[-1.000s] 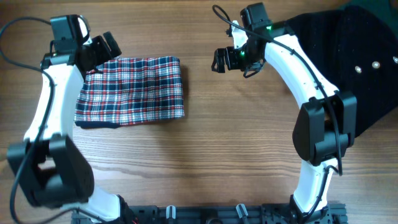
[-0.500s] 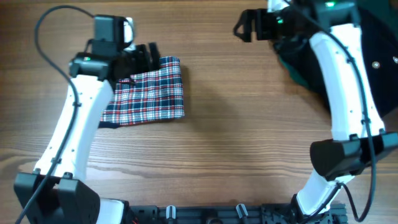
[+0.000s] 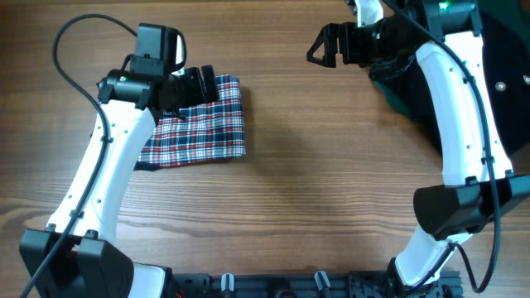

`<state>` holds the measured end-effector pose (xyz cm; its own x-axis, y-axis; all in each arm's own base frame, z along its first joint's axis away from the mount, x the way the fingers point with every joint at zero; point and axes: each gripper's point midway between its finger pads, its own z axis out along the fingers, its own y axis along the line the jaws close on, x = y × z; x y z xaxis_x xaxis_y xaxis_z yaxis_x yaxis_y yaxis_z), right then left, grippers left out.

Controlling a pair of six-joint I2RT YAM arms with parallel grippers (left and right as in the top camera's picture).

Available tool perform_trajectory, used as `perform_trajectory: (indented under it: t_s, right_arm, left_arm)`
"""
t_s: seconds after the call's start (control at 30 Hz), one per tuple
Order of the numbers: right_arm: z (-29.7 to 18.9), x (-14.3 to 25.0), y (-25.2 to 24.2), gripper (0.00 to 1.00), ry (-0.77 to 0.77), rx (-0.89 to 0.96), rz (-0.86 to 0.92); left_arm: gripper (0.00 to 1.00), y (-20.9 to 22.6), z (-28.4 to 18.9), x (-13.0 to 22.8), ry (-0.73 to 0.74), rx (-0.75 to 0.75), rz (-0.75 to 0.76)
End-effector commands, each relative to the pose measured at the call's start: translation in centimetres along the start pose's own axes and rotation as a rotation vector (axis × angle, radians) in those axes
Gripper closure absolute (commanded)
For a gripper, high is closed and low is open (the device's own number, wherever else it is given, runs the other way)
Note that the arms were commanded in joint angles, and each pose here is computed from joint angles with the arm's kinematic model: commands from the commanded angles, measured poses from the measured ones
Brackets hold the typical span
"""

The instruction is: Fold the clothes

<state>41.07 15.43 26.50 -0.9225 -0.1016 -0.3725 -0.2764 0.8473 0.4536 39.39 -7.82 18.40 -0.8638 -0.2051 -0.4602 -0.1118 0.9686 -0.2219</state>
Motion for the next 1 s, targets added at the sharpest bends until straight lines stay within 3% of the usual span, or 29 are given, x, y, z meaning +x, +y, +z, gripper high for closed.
perform_trajectory:
  t_s: [0.0,0.3,0.97]
  right_arm:
    - [0.8,0.5,0.5,0.0,0.025,-0.047,-0.012]
    - [0.9,0.3,-1.1,0.0,0.015,0.044,-0.009]
    - [0.9,0.2,-1.1,0.0,0.014,0.045,-0.012]
  left_arm:
    - [0.0,0.4,-0.3,-0.5,-0.018,-0.014,-0.015]
    - [0.0,-0.5,-0.3,-0.2,0.001,0.037,-0.015]
    - [0.0,-0.5,-0.3,-0.2,0.001,0.037,-0.014]
